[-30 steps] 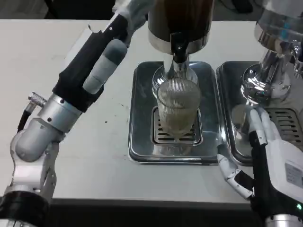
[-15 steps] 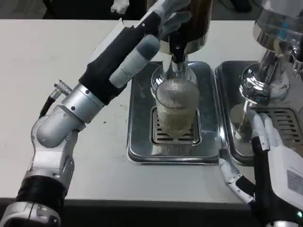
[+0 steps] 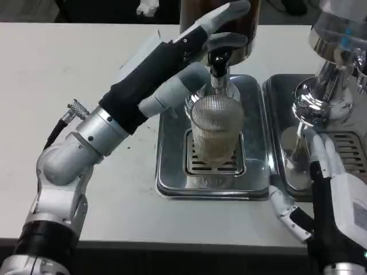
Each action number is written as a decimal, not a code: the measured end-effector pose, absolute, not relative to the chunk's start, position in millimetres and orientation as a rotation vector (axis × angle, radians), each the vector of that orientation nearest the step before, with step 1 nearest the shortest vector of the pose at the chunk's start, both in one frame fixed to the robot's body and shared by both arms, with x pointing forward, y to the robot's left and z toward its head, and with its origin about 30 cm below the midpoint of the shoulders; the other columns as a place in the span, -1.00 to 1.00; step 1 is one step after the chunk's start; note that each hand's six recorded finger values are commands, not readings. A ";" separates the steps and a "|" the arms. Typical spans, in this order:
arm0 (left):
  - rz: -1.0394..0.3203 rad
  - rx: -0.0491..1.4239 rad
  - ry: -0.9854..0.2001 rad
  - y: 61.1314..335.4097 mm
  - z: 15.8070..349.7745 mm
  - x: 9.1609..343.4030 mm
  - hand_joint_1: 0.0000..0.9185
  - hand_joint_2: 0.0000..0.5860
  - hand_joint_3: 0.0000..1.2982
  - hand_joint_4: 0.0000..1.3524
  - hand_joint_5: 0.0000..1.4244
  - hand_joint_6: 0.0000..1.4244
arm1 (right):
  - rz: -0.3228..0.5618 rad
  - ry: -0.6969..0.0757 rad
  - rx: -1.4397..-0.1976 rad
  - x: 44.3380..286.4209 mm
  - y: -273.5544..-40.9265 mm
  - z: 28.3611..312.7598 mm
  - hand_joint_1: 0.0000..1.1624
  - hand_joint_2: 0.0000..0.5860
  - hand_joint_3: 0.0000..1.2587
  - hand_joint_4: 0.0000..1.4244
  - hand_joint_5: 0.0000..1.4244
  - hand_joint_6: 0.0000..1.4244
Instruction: Grasp the cup under the faucet to collect the drink, then remove the cup.
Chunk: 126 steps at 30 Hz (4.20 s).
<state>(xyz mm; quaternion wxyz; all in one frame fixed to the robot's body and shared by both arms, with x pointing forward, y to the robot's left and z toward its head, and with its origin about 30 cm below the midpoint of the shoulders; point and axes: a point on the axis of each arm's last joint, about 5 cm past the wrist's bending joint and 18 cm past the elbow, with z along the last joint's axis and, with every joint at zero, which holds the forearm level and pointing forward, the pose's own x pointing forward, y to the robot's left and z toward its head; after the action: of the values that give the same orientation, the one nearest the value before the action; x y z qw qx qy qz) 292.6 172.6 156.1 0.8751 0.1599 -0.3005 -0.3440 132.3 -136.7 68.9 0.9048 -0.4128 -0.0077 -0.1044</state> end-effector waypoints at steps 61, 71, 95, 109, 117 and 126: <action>-0.726 0.458 -0.665 170.5 157.1 284.3 -1.00 -0.68 -0.74 -0.96 -0.73 -0.76 | 0.096 -0.023 -0.349 207.6 -132.6 61.4 0.22 -0.33 -1.00 -1.00 -1.00 -1.00; -0.728 0.458 -0.665 170.0 158.0 284.2 -1.00 -0.67 -0.73 -0.96 -0.72 -0.76 | 0.118 -0.029 -0.318 214.9 -121.1 61.3 0.20 -0.31 -1.00 -1.00 -1.00 -1.00; -0.721 0.455 -0.663 170.2 157.4 282.5 -1.00 -0.66 -0.72 -0.95 -0.72 -0.76 | 0.138 -0.043 -0.310 225.0 -111.7 61.4 0.19 -0.30 -1.00 -1.00 -1.00 -1.00; -0.635 0.449 -0.701 178.3 161.5 277.5 -1.00 -0.60 -0.72 -0.99 -0.79 -0.86 | 0.120 -0.043 -0.302 225.6 -106.3 59.3 0.19 -0.30 -1.00 -1.00 -1.00 -1.00; -0.454 0.429 -0.752 199.7 165.2 264.4 -1.00 -0.58 -0.75 -1.00 -0.84 -0.91 | 0.110 -0.049 -0.327 225.1 -105.7 57.6 0.21 -0.31 -1.00 -1.00 -1.00 -1.00; -0.274 0.469 -0.589 236.7 130.6 229.0 -1.00 -0.57 -0.76 -1.00 -0.87 -0.94 | 0.102 -0.050 -0.325 225.1 -105.4 56.0 0.23 -0.32 -1.00 -1.00 -1.00 -1.00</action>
<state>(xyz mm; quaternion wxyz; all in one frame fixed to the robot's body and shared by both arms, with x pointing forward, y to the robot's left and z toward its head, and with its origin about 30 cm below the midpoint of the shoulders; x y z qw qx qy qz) 229.0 236.7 130.6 0.9208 0.2283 -0.2866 -0.1333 225.1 -105.4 56.0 0.9852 -0.1617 -0.0248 0.0508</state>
